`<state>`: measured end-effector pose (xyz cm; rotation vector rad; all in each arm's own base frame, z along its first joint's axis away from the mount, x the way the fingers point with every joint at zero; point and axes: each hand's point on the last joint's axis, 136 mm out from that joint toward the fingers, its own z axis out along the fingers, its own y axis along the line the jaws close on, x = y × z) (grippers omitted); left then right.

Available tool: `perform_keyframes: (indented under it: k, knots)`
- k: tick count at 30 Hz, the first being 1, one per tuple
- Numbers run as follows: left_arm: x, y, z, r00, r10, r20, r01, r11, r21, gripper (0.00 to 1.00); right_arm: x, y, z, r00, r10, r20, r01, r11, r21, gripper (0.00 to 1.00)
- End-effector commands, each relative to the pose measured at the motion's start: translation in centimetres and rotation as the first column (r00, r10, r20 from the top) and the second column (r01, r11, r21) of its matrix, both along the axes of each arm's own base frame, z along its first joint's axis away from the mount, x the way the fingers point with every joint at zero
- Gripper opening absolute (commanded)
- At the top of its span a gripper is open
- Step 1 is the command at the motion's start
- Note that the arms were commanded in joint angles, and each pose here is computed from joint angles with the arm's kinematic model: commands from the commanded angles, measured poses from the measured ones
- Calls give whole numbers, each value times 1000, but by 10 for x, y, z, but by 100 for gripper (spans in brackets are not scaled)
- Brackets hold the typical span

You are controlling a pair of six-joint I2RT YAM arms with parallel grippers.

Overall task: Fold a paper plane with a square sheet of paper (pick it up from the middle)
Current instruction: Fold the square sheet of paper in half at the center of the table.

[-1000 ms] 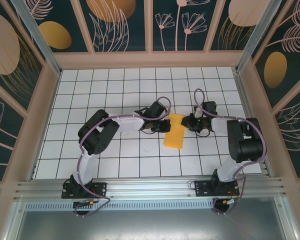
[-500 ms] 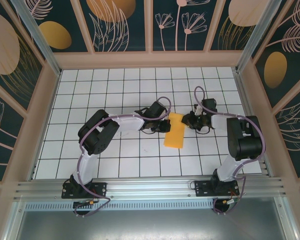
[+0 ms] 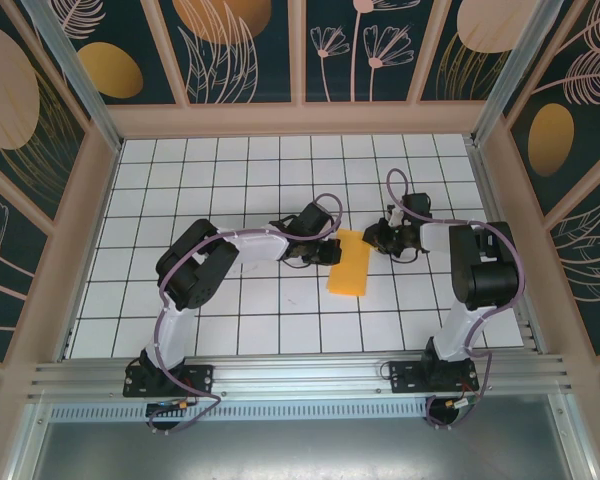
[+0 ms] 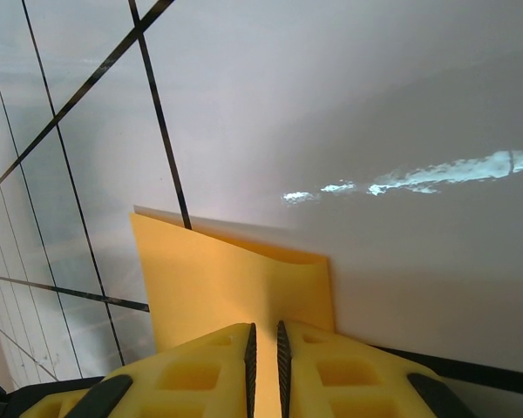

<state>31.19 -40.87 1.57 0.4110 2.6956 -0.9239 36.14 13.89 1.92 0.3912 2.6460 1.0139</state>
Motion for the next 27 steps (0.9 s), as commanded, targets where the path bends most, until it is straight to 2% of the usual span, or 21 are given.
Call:
perform_keyframes:
  k: [1,8,19,27]
  knots:
    - [-24,28,-38,996,-1,-91,14,989,150,0,10,-5,14,999,-13,31,13,1000,-19,19]
    - [-23,26,-37,996,3,-92,11,989,146,0,25,-3,21,999,4,48,-3,1000,-18,19]
    - [-23,27,-36,996,5,-92,9,989,150,0,12,-11,-24,999,-25,-43,23,999,-35,19]
    - [-22,28,-35,996,8,-87,5,988,155,0,29,-7,25,998,-7,57,7,1000,3,19]
